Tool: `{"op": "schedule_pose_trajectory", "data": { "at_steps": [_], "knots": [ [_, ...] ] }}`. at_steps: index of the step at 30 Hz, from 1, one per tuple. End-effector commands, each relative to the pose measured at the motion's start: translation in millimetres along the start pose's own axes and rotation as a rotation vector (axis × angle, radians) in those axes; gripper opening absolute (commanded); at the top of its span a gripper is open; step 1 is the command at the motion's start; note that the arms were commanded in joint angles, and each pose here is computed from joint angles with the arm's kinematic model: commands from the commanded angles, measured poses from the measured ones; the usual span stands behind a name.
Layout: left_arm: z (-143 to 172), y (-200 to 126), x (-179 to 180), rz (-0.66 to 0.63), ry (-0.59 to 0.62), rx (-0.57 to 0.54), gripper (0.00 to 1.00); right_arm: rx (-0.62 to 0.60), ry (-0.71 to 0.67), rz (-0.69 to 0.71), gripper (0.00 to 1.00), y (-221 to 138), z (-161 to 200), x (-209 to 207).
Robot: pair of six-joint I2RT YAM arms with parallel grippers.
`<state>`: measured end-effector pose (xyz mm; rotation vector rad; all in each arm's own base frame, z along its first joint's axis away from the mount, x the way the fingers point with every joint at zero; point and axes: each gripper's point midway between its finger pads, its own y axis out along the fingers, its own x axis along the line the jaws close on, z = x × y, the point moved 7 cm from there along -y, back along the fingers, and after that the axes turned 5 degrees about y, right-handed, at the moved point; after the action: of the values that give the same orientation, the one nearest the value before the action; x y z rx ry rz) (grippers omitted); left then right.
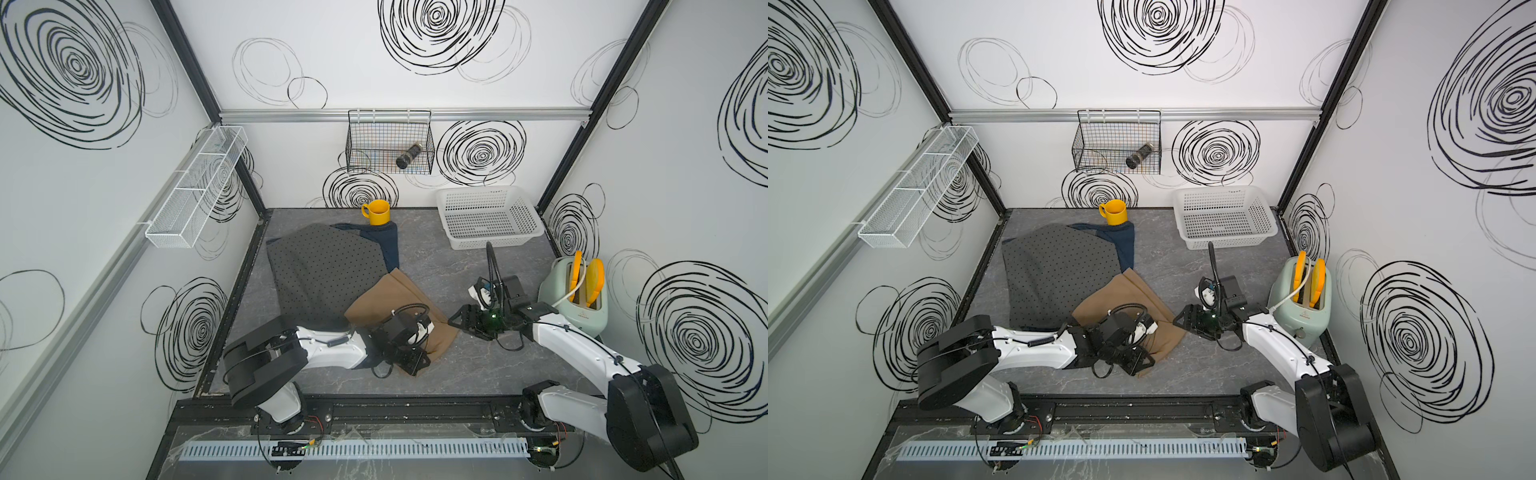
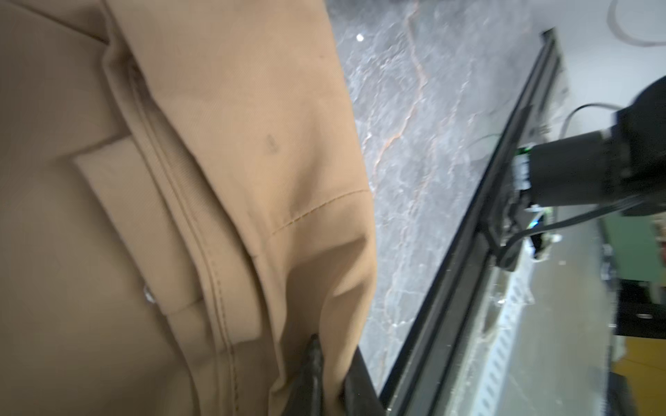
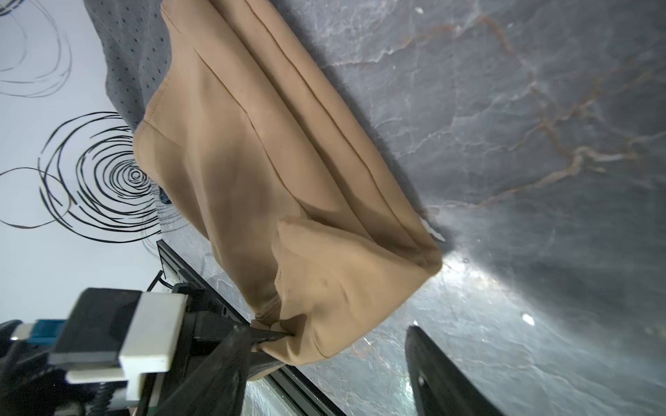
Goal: Roll up the skirts
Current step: Roll the skirt at the center of the board.
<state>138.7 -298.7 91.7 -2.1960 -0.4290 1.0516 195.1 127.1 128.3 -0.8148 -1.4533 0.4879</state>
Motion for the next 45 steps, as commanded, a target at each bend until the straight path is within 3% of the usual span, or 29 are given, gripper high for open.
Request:
{"op": "schedule_pose_trajectory", "data": {
  "at_steps": [1, 5, 9, 13, 22, 24, 26, 28, 30, 37, 42, 45],
  "knots": [
    [-13, -11, -16, 0.167, -0.048, -0.092, 0.0, 0.041, 0.021, 0.096, 0.7, 1, 6, -9],
    [-11, -15, -19, 0.231, -0.068, -0.129, 0.0, 0.076, -0.013, 0.045, 0.71, 11, 4, 2],
    [-9, -18, -16, 0.276, -0.089, -0.163, 0.0, 0.085, -0.044, 0.096, 0.75, 20, -3, 11],
    [-11, -25, -14, 0.316, -0.091, -0.206, 0.0, 0.096, 0.013, 0.21, 0.75, 32, -9, -4],
    [-7, -34, 1, 0.377, -0.15, -0.278, 0.0, 0.124, 0.009, 0.22, 0.74, 31, -11, 2],
    [-4, -33, 4, 0.383, -0.157, -0.269, 0.0, 0.077, 0.002, 0.222, 0.79, 19, -12, 5],
    [-1, -31, 3, 0.403, -0.159, -0.266, 0.0, 0.047, -0.009, 0.14, 0.93, 13, -11, 10],
    [0, -31, 2, 0.435, -0.162, -0.27, 0.0, 0.054, -0.029, 0.032, 0.96, 16, -9, 15],
    [1, -30, 0, 0.468, -0.159, -0.266, 0.0, 0.071, -0.023, 0.004, 0.96, 22, -9, 16],
    [6, -28, 2, 0.495, -0.162, -0.267, 0.0, 0.187, 0.05, 0.134, 0.91, 42, -9, 8],
    [8, -29, 5, 0.464, -0.159, -0.282, 0.0, 0.175, 0.142, 0.174, 0.89, 37, -1, -1],
    [8, -29, 5, 0.45, -0.152, -0.284, 0.0, 0.135, 0.204, 0.103, 0.84, 34, 0, 2]
  ]
}}
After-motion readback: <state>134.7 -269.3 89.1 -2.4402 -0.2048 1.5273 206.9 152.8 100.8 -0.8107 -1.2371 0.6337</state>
